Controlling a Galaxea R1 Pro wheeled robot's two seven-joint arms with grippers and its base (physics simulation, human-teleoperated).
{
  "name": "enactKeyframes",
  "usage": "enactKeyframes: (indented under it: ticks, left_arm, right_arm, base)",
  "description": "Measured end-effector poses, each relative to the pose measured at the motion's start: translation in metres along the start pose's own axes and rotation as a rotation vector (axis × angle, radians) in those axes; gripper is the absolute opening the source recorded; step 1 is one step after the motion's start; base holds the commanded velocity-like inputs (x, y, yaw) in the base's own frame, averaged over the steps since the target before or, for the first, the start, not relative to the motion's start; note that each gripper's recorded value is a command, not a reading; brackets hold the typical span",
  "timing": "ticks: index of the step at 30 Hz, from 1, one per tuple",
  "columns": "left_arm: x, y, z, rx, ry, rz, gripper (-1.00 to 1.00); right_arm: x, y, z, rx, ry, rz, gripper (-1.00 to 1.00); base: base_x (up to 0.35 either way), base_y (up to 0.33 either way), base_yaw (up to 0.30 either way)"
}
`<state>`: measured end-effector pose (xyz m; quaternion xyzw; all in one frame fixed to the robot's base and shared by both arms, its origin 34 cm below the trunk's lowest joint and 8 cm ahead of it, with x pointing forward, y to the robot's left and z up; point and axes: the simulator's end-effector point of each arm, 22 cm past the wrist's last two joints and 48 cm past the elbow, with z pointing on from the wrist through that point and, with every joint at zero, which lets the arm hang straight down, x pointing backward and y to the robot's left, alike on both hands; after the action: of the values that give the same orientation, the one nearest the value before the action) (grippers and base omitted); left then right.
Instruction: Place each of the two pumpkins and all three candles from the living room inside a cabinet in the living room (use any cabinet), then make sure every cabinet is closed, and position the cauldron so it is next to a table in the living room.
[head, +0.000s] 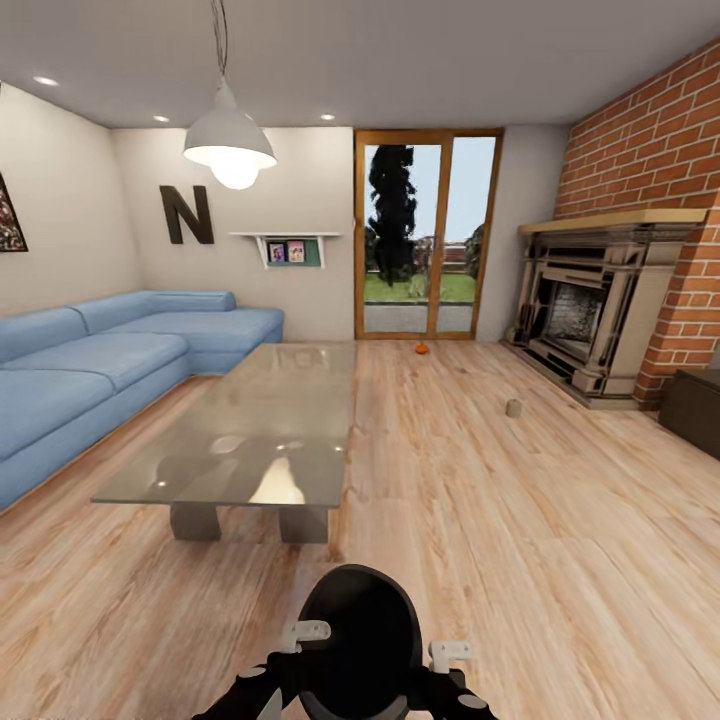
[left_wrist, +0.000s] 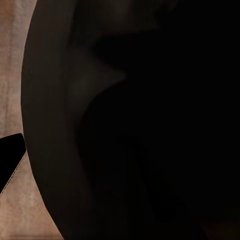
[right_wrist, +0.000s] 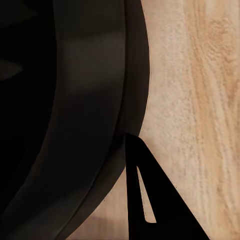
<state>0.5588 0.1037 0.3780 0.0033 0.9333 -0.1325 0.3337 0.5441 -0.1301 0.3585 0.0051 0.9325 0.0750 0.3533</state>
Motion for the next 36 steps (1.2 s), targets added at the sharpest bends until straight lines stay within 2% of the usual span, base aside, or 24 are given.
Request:
enactKeyframes:
  ticks: [36]
  left_arm:
    - [-0.0002,-0.0001,0.0,0.0,-0.001,0.0,-1.0]
  right_arm:
    - [-0.0003,0.0,0.0,0.0,-0.001,0.0,-1.0]
  base:
    - [0.008,0.038,0.001]
